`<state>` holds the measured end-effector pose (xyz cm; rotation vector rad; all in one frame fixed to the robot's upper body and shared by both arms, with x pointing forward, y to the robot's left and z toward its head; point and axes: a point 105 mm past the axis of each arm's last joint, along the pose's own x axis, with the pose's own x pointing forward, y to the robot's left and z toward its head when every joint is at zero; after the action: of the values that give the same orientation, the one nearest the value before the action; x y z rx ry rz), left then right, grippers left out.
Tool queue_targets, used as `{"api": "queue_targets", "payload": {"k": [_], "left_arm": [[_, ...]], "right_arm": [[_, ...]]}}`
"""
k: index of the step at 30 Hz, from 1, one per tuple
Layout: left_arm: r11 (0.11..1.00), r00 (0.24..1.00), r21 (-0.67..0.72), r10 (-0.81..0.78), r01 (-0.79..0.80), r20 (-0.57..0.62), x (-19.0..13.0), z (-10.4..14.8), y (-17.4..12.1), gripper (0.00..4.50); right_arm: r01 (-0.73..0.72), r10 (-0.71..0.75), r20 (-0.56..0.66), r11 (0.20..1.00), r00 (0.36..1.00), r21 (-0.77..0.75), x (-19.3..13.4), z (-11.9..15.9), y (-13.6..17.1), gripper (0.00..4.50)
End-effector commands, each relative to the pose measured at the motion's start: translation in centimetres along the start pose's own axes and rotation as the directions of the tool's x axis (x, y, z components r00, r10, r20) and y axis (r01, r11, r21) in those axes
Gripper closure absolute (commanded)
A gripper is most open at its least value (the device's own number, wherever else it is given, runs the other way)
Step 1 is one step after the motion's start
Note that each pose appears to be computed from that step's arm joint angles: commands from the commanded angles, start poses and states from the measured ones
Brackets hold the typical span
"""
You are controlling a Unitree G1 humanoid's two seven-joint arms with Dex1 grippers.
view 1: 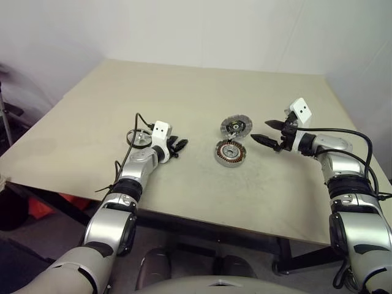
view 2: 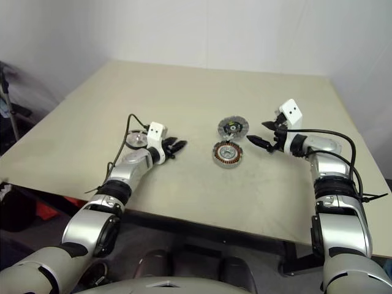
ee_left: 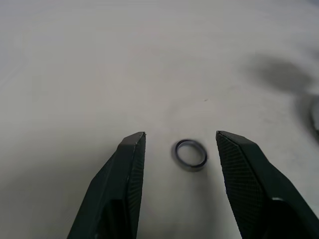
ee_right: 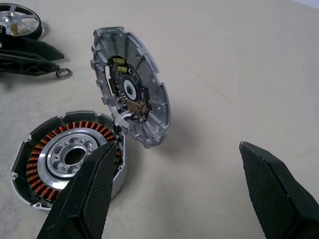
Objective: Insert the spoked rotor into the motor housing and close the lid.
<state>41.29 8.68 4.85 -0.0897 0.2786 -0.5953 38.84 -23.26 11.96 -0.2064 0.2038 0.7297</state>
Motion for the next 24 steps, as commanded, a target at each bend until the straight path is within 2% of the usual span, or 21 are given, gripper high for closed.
{"api": "queue_targets", "payload": {"k": [1, 6, 14, 24], "left_arm": [[1.000, 1.000, 0.015, 0.005, -0.006, 0.016, 0.2, 1.0, 0.0, 2.13], [0.999, 1.000, 0.044, -0.003, 0.004, -0.022, 0.5, 0.6, -0.3, 2.13], [0.990, 0.995, 0.142, 0.011, 0.004, -0.101, 1.1, 0.4, -0.3, 2.13], [0.992, 0.994, 0.124, -0.001, 0.015, -0.113, 1.5, -1.0, -1.1, 2.13]], "right_arm": [[0.028, -0.023, 0.072, 0.997, 0.997, -0.070, 0.1, 2.5, -0.5, 0.07], [0.016, -0.004, 0.120, 0.995, 0.993, -0.097, 0.2, 4.0, -0.2, 0.07], [0.021, -0.007, 0.133, 0.994, 0.991, -0.107, 0.3, 4.3, -0.1, 0.07], [0.023, -0.008, 0.139, 0.994, 0.990, -0.110, 0.3, 4.4, -0.1, 0.07]]}}
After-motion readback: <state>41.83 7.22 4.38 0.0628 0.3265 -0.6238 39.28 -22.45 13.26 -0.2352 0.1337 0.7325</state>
